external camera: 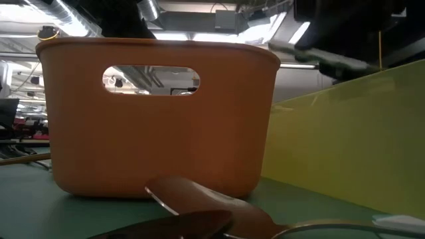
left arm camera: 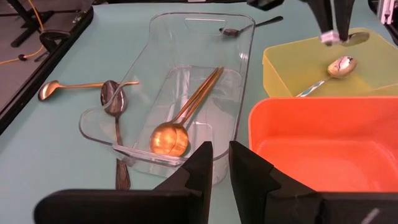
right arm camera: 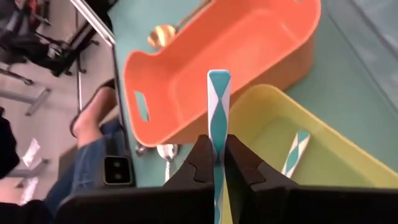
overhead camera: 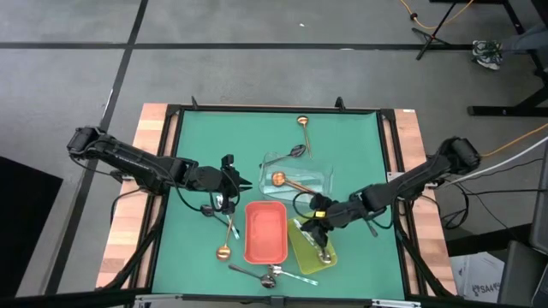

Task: Sort silverware by color (type)
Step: Put the blue patterned spoon into the yellow bin

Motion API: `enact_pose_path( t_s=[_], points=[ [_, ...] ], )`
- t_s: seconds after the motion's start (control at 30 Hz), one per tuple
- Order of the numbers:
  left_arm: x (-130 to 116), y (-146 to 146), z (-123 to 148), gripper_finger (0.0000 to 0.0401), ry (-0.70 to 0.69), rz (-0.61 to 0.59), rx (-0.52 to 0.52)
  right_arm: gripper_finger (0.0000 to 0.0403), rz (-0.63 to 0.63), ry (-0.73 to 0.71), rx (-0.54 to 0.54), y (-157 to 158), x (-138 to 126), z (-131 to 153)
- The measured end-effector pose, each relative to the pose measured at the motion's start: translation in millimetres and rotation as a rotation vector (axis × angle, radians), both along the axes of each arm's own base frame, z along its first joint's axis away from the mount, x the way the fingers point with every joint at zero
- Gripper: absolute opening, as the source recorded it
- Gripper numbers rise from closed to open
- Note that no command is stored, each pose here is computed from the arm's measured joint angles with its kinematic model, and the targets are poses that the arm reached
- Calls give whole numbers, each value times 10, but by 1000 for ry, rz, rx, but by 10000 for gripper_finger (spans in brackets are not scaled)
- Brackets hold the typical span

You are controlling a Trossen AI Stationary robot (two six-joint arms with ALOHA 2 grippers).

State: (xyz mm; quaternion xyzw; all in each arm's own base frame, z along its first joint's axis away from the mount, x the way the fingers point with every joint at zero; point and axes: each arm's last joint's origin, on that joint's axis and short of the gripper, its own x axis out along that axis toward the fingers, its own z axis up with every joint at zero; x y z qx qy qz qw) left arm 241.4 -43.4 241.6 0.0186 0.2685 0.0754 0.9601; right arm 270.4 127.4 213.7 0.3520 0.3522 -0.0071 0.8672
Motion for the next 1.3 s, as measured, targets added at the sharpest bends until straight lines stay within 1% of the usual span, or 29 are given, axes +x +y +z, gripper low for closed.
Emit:
enact_pose_path(
  t_s=[0.4,0.63,1.3],
  points=[
    [0,0,0,47,0,0,0,5,24,102,-36,50,88,-302],
    [0,0,0,47,0,0,0,8,19,137,-53,62,115,-418],
    [0,-1,0,47,0,-1,2,10,17,138,-57,63,119,-427]
  ],
)
